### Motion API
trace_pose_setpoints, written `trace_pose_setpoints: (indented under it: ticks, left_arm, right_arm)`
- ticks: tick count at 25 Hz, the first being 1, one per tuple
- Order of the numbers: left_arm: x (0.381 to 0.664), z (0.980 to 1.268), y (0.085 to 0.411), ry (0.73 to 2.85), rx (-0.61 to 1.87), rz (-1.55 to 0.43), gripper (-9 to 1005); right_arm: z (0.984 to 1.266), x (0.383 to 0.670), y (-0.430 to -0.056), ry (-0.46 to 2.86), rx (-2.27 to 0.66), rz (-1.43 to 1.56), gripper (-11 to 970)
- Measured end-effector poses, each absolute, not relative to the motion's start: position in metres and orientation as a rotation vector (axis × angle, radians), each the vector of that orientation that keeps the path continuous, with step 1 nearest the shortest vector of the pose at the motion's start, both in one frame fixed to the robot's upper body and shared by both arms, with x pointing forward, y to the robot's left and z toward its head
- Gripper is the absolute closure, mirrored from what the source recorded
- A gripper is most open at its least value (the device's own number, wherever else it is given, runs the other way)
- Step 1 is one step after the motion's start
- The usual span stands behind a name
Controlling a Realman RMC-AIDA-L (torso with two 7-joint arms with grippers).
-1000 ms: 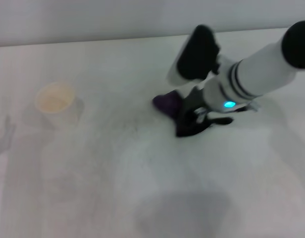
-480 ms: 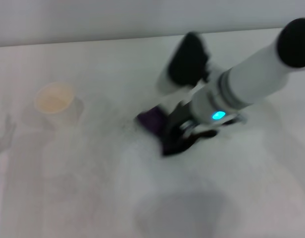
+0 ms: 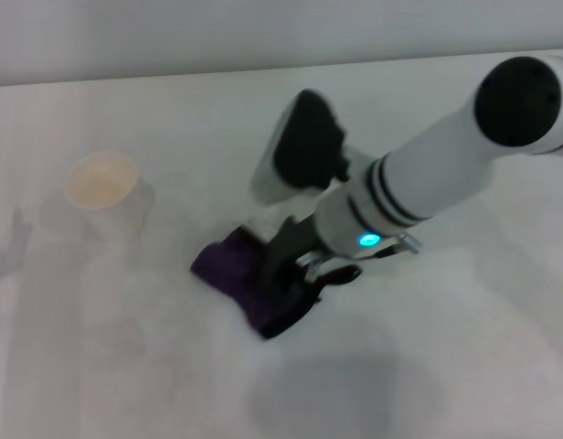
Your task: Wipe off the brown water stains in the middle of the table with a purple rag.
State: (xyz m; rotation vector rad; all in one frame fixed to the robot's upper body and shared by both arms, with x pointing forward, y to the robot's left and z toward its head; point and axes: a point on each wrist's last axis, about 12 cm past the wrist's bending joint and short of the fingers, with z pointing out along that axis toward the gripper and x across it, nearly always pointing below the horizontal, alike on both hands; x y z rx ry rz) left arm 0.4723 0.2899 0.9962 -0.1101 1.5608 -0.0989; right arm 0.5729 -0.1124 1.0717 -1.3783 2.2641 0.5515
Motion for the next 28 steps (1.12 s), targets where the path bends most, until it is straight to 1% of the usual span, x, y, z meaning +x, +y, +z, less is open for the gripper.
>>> trace_pose_setpoints:
  ticks: [5,6,7,10,14,17,22,28]
  left_arm:
    - [0.473,0.997,0.289,1.56,-0.106,-0.101,108]
    - [0.473,0.997,0.289,1.56,-0.106,-0.101,108]
    - [0.473,0.997,0.289,1.559,-0.106,-0.102,108]
    - [0.474,0.997,0.289,1.558,-0.107,-0.103,108]
    - [0.474,0.998,0.289,1.545,-0.104,-0.105,108]
    - [0.474,0.999,0.288,1.539,-0.102,-0.106,108]
    - [0.474,1.0,0.288,1.531,-0.102,-0.105,108]
    - [0.474,1.001,0.29,1.522,-0.101,-0.098,108]
  right_arm:
    - [1.067,0.595,-0.152,2.358,-1.179,0.478,881]
    - [1.067,0.595,-0.152,2.358,-1.179,0.478,881]
    - [1.068,0.601,-0.174,2.386,-1.115,0.426,881]
    - [1.071,0.603,-0.194,2.413,-1.095,0.38,881]
    - [1.076,0.6,-0.212,2.425,-1.097,0.341,879]
    - [1.081,0.6,-0.218,2.381,-1.104,0.32,877]
    - [1.094,0.606,-0.229,2.285,-1.008,0.263,873]
    - [1.111,0.614,-0.235,2.187,-0.857,0.35,547]
